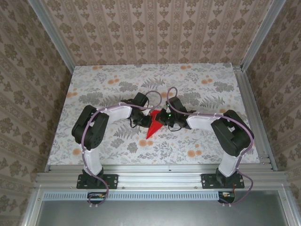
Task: Fold a paper plane with a square sheet of paper (pick it up from the middle)
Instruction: Fourth fold the wing at the center of the table.
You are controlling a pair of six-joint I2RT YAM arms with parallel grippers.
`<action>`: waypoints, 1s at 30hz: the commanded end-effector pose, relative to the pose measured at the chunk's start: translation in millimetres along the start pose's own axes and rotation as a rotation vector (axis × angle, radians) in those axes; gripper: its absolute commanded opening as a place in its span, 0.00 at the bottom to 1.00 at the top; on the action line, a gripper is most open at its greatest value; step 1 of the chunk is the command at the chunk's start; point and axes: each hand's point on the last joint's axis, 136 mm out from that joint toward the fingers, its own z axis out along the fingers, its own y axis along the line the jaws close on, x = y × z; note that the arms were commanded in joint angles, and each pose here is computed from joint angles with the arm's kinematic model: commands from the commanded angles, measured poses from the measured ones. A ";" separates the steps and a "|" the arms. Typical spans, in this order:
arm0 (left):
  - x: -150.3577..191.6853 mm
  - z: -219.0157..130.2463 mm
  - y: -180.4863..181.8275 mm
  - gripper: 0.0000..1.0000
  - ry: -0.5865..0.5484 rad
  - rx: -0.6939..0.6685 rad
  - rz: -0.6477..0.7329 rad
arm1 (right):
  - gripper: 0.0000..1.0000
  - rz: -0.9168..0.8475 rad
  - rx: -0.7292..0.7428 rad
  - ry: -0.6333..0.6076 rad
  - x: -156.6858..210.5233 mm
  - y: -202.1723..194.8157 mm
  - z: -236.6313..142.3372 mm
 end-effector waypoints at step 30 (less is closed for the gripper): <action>76.0 43.1 50.8 0.09 0.251 -0.138 -0.103 | 0.07 0.033 0.052 0.136 63.2 -24.1 36.6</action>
